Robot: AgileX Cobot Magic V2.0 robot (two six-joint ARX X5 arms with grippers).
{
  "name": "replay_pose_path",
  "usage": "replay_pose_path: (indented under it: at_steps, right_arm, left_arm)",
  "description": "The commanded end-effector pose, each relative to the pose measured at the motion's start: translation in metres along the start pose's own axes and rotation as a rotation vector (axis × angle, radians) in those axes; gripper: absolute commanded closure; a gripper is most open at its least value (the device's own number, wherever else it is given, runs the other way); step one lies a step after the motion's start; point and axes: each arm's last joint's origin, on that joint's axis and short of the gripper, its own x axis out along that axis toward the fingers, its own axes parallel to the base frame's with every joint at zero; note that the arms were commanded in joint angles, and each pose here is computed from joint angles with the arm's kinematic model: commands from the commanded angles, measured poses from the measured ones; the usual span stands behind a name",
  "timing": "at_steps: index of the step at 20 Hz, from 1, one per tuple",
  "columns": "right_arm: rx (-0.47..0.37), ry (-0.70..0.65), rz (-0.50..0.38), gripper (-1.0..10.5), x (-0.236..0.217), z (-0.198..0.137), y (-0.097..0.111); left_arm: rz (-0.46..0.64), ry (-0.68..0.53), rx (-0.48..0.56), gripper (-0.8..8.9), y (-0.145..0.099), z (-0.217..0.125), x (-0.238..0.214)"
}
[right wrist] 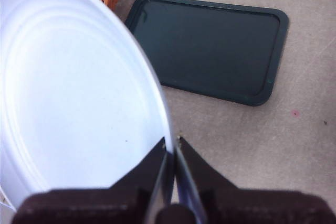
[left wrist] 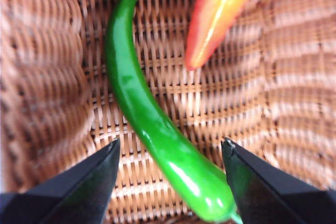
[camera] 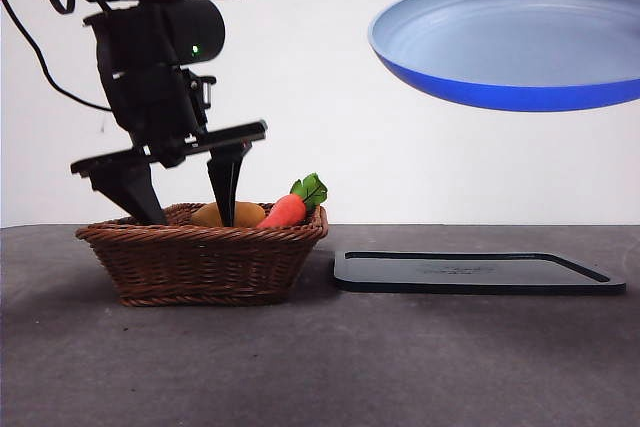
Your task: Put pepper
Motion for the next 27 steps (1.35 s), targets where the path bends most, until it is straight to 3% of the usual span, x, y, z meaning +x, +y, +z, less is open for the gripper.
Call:
replay_pose_path:
  at_steps: [1,6,9,14,21,27]
  right_arm:
    - [-0.002,-0.031,0.008,9.4,-0.005,0.006,0.002]
    - [-0.006,-0.031,0.008,9.4,-0.005,0.006,0.002]
    - [-0.006,-0.031,0.008,9.4,-0.005,0.006,0.002]
    - [-0.009,-0.031,0.008,9.4,-0.005,0.006,0.002]
    - [-0.009,-0.031,0.008,9.4,-0.005,0.006,0.002]
    - [-0.008,-0.029,0.007,9.4,-0.003,0.007,0.001]
  left_arm:
    - [0.010,0.018,-0.013,4.77,-0.004,0.002,0.016]
    - [0.006,0.004,-0.040,4.85,-0.004,0.004,0.021]
    - [0.006,0.017,-0.040,6.12,-0.004,0.003,0.022]
    - [0.015,0.047,-0.060,7.04,-0.003,0.000,0.022]
    - [0.002,0.021,-0.059,7.15,-0.004,0.002,0.011]
    - [-0.067,-0.062,-0.051,7.15,-0.008,0.003,-0.030]
